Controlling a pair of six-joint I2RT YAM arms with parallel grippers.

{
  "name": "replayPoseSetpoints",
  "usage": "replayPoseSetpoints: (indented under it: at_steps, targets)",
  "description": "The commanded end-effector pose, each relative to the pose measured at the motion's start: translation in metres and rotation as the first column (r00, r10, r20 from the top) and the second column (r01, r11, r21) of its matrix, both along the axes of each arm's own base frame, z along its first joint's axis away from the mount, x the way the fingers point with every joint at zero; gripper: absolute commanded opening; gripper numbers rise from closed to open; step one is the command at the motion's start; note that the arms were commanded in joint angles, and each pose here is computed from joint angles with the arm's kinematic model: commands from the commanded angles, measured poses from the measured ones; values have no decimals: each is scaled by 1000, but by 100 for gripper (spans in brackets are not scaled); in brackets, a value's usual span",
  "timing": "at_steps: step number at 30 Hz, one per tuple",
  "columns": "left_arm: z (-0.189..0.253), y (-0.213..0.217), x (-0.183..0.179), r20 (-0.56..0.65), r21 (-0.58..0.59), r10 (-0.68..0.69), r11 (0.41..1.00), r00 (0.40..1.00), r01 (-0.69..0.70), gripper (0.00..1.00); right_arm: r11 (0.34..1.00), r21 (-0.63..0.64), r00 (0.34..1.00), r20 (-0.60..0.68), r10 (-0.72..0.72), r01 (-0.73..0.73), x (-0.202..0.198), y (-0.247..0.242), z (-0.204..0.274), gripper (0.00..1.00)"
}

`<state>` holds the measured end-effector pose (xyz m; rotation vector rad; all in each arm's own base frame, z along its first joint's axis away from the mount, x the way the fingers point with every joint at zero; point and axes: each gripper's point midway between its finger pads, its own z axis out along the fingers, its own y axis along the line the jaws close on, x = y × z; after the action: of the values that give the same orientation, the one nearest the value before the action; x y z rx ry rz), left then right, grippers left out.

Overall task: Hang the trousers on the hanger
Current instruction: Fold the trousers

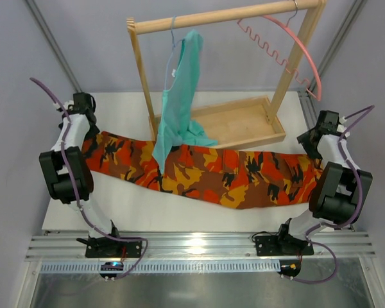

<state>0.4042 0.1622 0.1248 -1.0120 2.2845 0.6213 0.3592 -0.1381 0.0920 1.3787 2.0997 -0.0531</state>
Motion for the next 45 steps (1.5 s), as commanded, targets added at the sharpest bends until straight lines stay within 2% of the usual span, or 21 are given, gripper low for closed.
replayPoseSetpoints:
  at_steps: [1, 4, 5, 6, 8, 12, 20, 30, 33, 36, 37, 39, 45]
  targets:
    - [3, -9, -13, 61, -52, 27, 998, 998, -24, 69, 997, -8, 995, 64, 83, -82, 8, 19, 28, 61]
    - [-26, -8, -30, 61, -107, 55, 993, 997, -48, 74, 990, -26, 987, 83, 140, -138, 7, 32, 33, 69]
    - [-32, -5, -27, 98, -126, 78, 990, 992, -65, 75, 986, -32, 981, 101, 167, -165, 9, 38, 37, 73]
    - [-48, -13, -30, 104, -217, 98, 974, 990, -73, 76, 982, -25, 977, 107, 186, -185, 9, 42, 38, 73]
    - [-60, -10, -32, 104, -281, 144, 954, 984, -109, 76, 977, -36, 969, 124, 214, -211, 11, 48, 43, 75]
    - [-74, -9, -30, 108, -281, 153, 952, 982, -117, 77, 965, -49, 951, 168, 261, -256, 13, 57, 58, 82]
    - [-94, -3, -35, 71, -263, 190, 951, 979, -165, 76, 958, -55, 940, 183, 287, -282, 15, 61, 62, 83]
    - [-124, -8, -49, -45, -276, 213, 936, 976, -217, 66, 956, -70, 938, 188, 292, -283, 13, 60, 65, 83]
    - [-131, -8, -55, -89, -260, 219, 937, 972, -235, 51, 955, -64, 940, 174, 295, -288, 13, 60, 62, 83]
    - [-131, -4, -63, -127, -227, 234, 939, 964, -258, 23, 955, -68, 939, 175, 296, -288, 13, 60, 61, 83]
    - [-128, -1, -62, -127, -214, 240, 941, 962, -263, 10, 956, -69, 941, 171, 292, -284, 13, 58, 60, 83]
    - [-124, 0, -61, -131, -208, 242, 941, 961, -266, 1, 959, -68, 945, 162, 284, -276, 13, 57, 60, 83]
    - [-104, 9, -84, -174, -118, 291, 942, 941, -314, 0, 985, -35, 983, 58, 173, -171, 6, 44, 40, 83]
